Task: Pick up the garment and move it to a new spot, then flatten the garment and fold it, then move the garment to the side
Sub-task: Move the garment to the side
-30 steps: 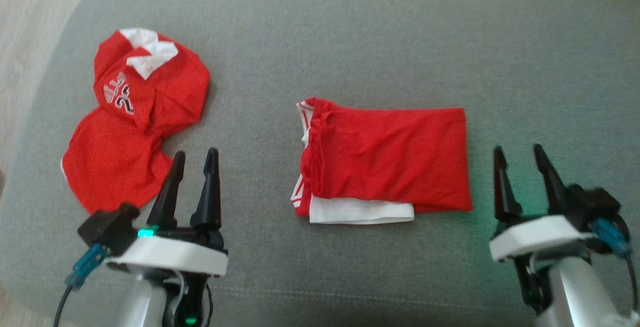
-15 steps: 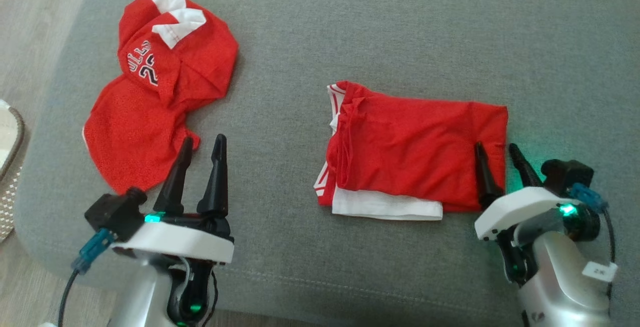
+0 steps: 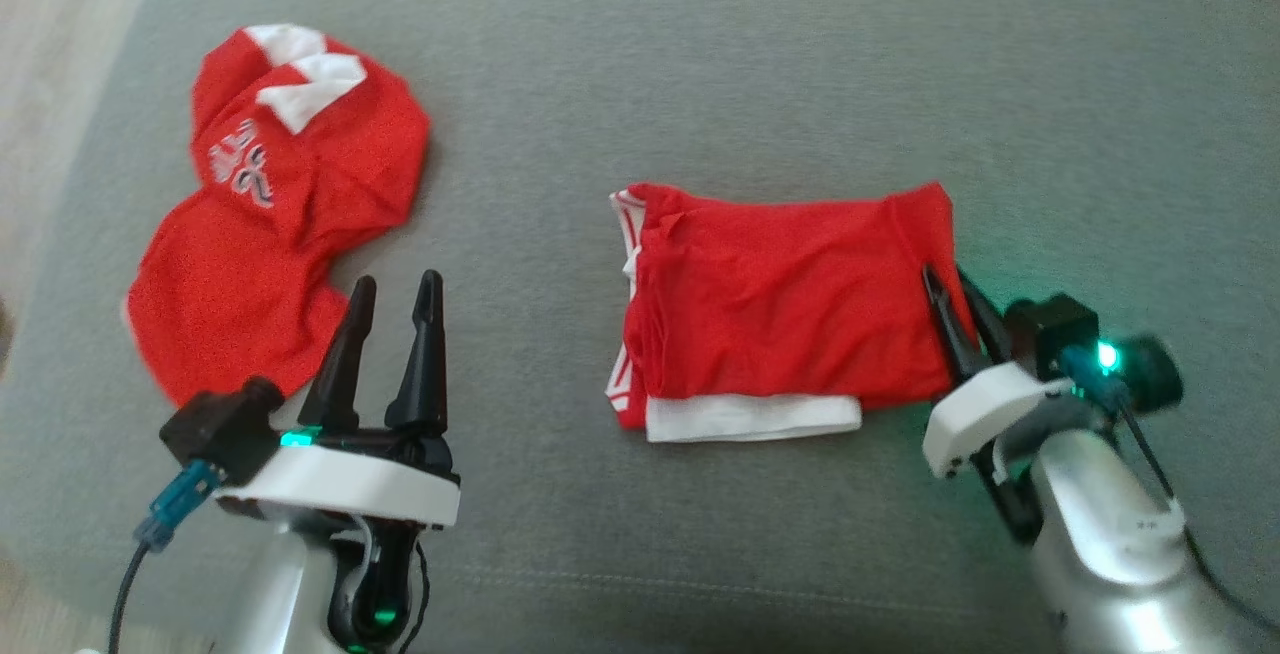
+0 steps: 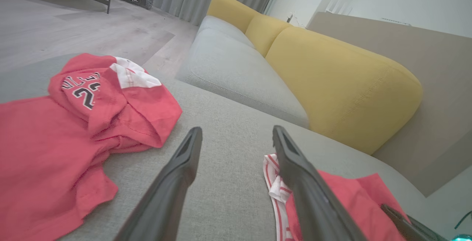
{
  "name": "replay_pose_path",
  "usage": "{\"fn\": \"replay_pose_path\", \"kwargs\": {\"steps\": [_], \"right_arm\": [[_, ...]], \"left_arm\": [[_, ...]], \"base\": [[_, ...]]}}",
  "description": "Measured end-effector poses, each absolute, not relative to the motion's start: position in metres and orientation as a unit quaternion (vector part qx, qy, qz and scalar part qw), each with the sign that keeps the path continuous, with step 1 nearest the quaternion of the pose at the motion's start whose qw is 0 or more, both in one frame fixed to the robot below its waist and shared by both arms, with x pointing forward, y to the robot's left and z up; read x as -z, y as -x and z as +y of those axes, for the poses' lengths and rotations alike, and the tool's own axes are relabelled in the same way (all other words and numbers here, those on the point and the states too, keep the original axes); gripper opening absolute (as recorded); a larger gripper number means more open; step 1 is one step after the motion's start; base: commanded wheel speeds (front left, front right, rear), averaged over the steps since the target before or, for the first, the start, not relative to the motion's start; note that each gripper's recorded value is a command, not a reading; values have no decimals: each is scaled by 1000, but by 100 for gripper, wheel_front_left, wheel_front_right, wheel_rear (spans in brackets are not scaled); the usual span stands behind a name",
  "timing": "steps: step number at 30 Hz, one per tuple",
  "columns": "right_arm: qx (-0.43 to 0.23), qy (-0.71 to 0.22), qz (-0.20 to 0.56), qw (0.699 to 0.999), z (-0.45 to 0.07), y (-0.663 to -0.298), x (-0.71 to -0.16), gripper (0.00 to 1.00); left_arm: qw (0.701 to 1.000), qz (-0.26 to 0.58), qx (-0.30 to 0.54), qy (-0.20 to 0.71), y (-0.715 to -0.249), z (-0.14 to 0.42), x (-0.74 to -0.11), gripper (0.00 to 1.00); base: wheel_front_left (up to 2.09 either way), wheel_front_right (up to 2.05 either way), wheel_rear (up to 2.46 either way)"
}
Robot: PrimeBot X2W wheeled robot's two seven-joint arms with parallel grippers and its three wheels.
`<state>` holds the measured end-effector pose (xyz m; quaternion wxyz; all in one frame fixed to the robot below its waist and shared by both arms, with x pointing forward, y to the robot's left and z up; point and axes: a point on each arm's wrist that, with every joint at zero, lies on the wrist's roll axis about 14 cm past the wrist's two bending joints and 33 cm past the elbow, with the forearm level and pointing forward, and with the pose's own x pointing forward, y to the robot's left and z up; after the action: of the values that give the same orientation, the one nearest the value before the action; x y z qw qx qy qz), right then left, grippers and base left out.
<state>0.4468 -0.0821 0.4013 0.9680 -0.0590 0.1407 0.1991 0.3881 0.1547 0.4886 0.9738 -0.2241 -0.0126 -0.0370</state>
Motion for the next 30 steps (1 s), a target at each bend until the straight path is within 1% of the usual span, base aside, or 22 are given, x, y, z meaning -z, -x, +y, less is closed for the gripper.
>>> {"fn": "replay_pose_path", "kwargs": {"steps": [3, 6, 10, 11, 13, 18, 21, 27, 30], "right_arm": [[-210, 117, 108, 965, -94, -455, -419, 0], [-207, 162, 94, 960, -114, -466, -434, 0], [-176, 204, 92, 959, -155, -489, -455, 0], [-176, 204, 92, 959, -155, -489, -455, 0], [-149, 214, 96, 961, -182, -504, -465, 0], [-81, 199, 99, 972, -236, -536, -489, 0], [-35, 178, 111, 977, -268, -550, -494, 0], [51, 139, 163, 975, -324, -552, -472, 0], [80, 137, 182, 970, -342, -550, -459, 0]], "left_arm": [[972, -16, 57, 228, -394, 142, -493, 100], [969, -15, 81, 232, -401, 126, -494, 100], [965, -20, 121, 230, -419, 100, -499, 100], [965, -20, 121, 230, -419, 100, -499, 100], [963, -28, 141, 229, -432, 87, -504, 100], [956, -32, 173, 235, -459, 64, -503, 100], [954, -24, 183, 239, -470, 54, -493, 100], [950, 4, 189, 247, -481, 44, -466, 100], [951, 17, 187, 247, -483, 46, -454, 100]], "base": [[0, 0, 0], [0, 0, 0], [0, 0, 0], [0, 0, 0], [0, 0, 0], [0, 0, 0], [0, 0, 0], [0, 0, 0], [0, 0, 0]]}}
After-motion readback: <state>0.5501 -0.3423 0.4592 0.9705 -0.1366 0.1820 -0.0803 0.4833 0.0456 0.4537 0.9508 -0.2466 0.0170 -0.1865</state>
